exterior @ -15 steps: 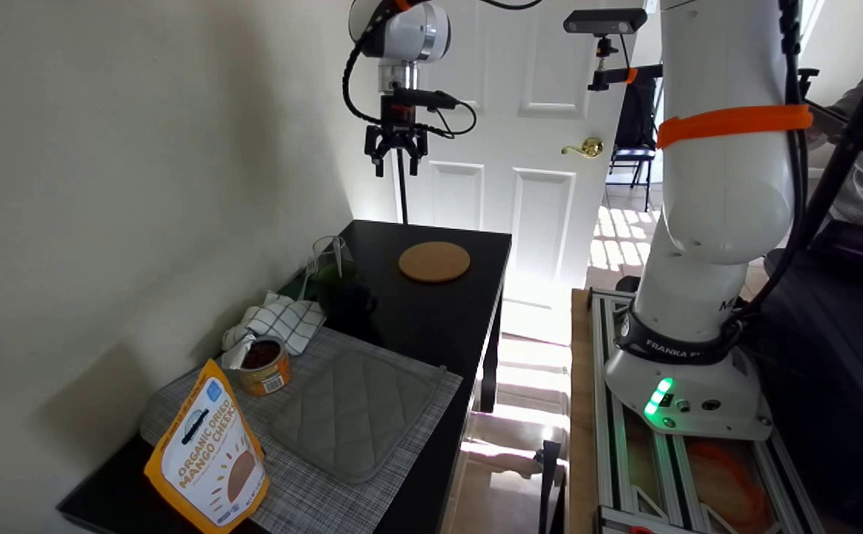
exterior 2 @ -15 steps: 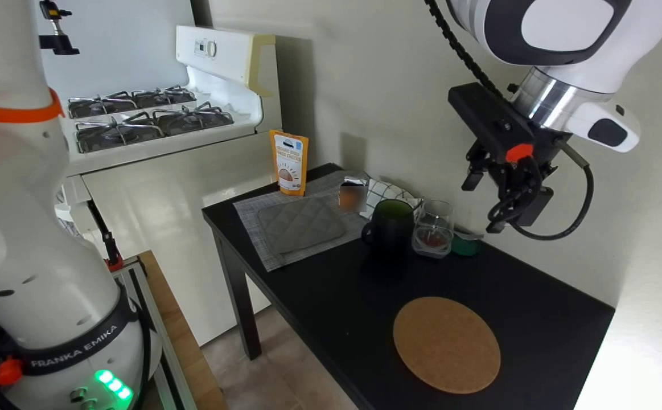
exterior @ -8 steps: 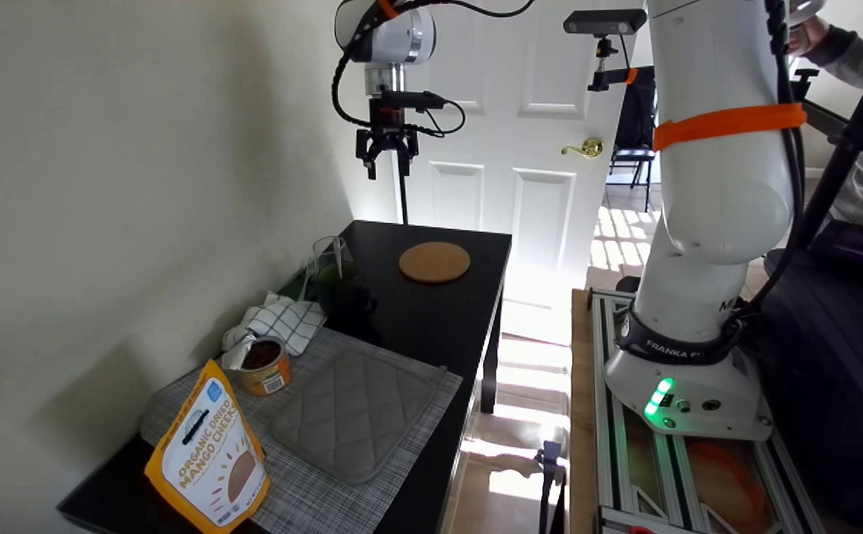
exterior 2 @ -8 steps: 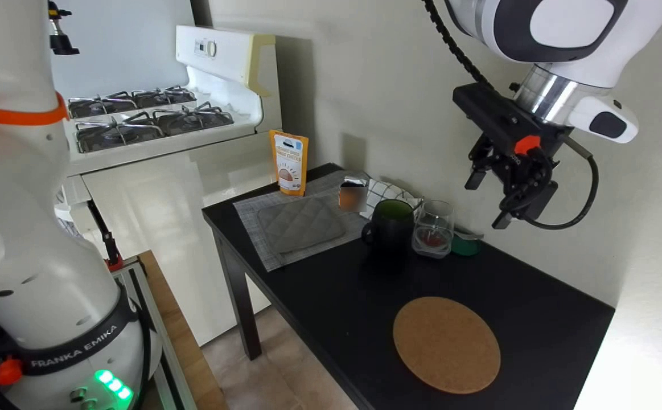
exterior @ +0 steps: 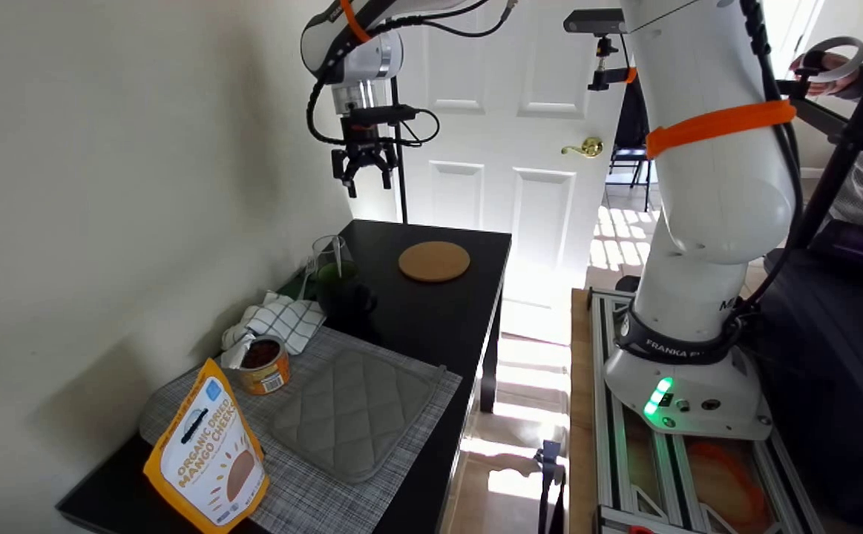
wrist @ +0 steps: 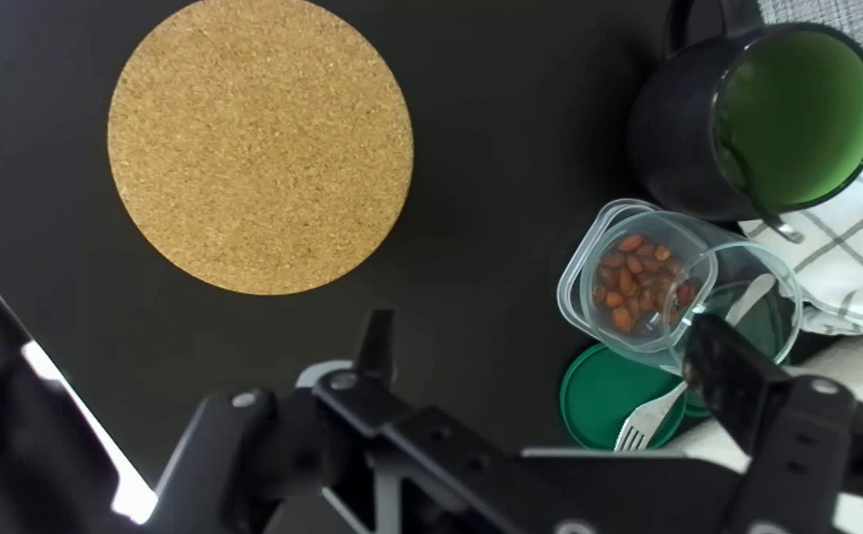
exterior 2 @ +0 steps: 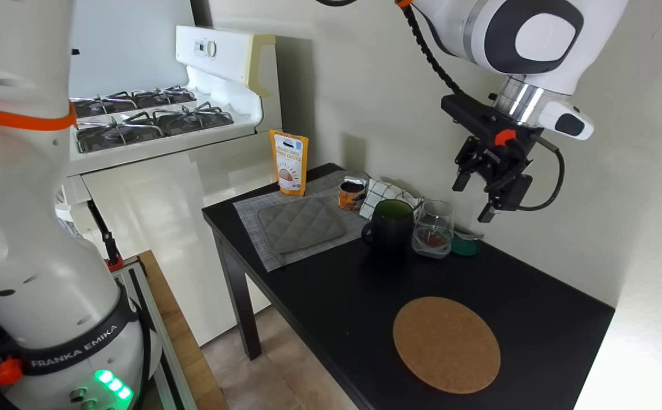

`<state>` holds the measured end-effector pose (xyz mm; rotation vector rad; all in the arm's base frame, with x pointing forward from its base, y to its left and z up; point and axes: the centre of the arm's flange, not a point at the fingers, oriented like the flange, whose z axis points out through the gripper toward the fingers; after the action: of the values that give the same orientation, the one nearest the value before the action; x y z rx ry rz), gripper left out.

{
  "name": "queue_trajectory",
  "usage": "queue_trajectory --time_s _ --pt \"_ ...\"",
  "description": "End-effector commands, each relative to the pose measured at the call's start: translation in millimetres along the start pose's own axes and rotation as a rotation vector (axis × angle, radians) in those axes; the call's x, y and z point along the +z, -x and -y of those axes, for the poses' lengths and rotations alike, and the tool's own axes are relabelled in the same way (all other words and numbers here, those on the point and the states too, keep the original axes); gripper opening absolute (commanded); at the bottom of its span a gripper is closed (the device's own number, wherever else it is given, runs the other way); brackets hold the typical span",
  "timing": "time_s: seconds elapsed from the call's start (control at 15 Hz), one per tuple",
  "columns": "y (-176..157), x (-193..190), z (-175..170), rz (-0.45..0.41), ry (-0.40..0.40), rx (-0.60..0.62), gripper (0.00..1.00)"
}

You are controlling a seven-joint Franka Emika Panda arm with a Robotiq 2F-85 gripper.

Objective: Move the glass cup the left and put it on the pot holder

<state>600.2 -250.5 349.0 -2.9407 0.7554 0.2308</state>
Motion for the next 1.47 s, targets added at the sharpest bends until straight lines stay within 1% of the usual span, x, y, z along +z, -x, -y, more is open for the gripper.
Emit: queue_trajectory --time_s 0.0,0.2,0.33,0.6,0.67,0.73,0.87,1.2,1.4 --pt "-33.5 11.9 39.2 0.062 0.088 0.027 1.00" --pt "-37.2 24.2 62.3 0.072 0.136 0.035 1.00" --pt "-32.5 32.6 70.1 0.047 0.144 0.053 1.00" --pt "-18.9 41.6 81.8 -0.014 0.125 0.073 1.00" --pt "-16.6 41.3 84.3 -0.032 0.116 0.053 1.00" --pt "-28.8 36.1 80.4 0.000 0.113 0.051 1.00" --pt "-29.0 37.9 84.7 -0.016 0.110 0.044 1.00" --pt "-28.9 37.4 85.4 -0.017 0.110 0.043 1.00" --pt "-10.7 46.1 109.1 -0.035 0.102 0.047 1.00"
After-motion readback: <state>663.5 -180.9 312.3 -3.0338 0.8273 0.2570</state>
